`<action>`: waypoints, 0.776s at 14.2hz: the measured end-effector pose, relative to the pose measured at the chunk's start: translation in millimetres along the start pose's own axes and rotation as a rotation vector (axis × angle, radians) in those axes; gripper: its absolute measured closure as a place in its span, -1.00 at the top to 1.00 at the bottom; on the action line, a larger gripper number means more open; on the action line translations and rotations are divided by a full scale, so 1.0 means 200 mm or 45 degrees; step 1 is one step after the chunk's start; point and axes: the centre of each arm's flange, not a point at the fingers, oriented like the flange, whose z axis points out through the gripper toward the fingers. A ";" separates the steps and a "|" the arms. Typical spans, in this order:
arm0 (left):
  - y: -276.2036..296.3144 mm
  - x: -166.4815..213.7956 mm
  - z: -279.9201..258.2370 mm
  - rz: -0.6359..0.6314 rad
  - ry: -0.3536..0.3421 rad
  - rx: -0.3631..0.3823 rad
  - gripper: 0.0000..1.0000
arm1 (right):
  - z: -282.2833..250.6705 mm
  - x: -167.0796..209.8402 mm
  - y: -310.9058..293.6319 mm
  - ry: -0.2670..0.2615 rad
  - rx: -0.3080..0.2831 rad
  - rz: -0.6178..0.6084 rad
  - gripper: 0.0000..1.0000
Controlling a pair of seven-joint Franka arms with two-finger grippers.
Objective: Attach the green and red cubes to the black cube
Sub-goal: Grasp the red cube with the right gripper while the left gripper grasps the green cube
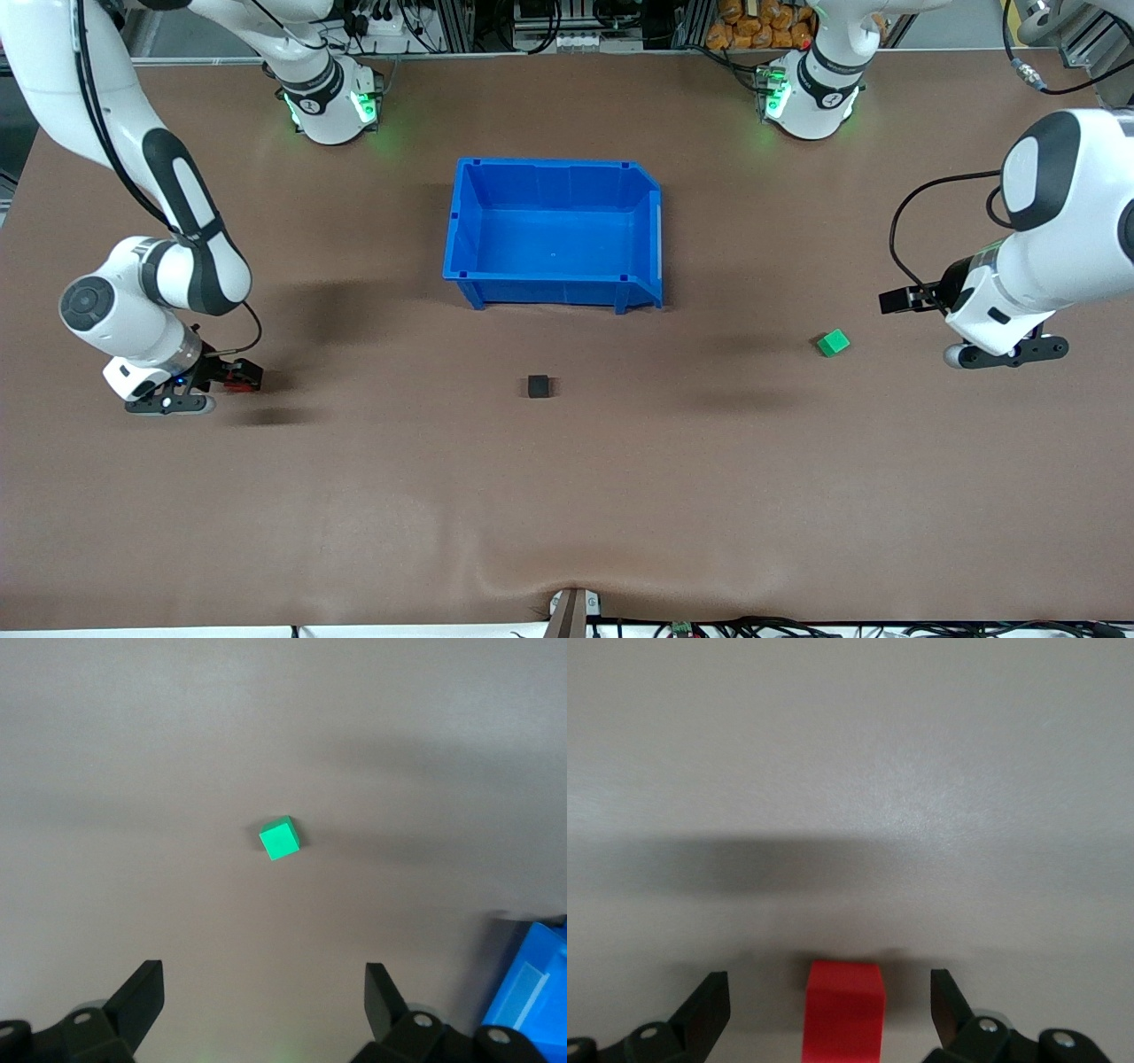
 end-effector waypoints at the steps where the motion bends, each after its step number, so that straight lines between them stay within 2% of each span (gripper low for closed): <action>1: -0.01 0.01 0.03 -0.014 0.004 -0.002 1.00 | 0.03 0.00 0.01 -0.010 0.000 0.003 1.00; 5: 0.00 0.03 0.15 -0.105 0.021 -0.008 1.00 | 0.05 -0.02 0.02 -0.057 0.009 0.010 1.00; 6: 0.00 0.03 0.17 -0.124 0.025 -0.009 1.00 | 0.06 -0.03 0.02 -0.081 0.014 0.010 0.88; 9: 0.00 0.03 0.23 -0.154 0.041 -0.015 1.00 | 0.08 -0.05 0.01 -0.153 0.030 0.010 0.22; 11: -0.02 0.04 0.30 -0.180 0.068 -0.024 1.00 | 0.07 -0.05 0.01 -0.170 0.036 0.007 -0.21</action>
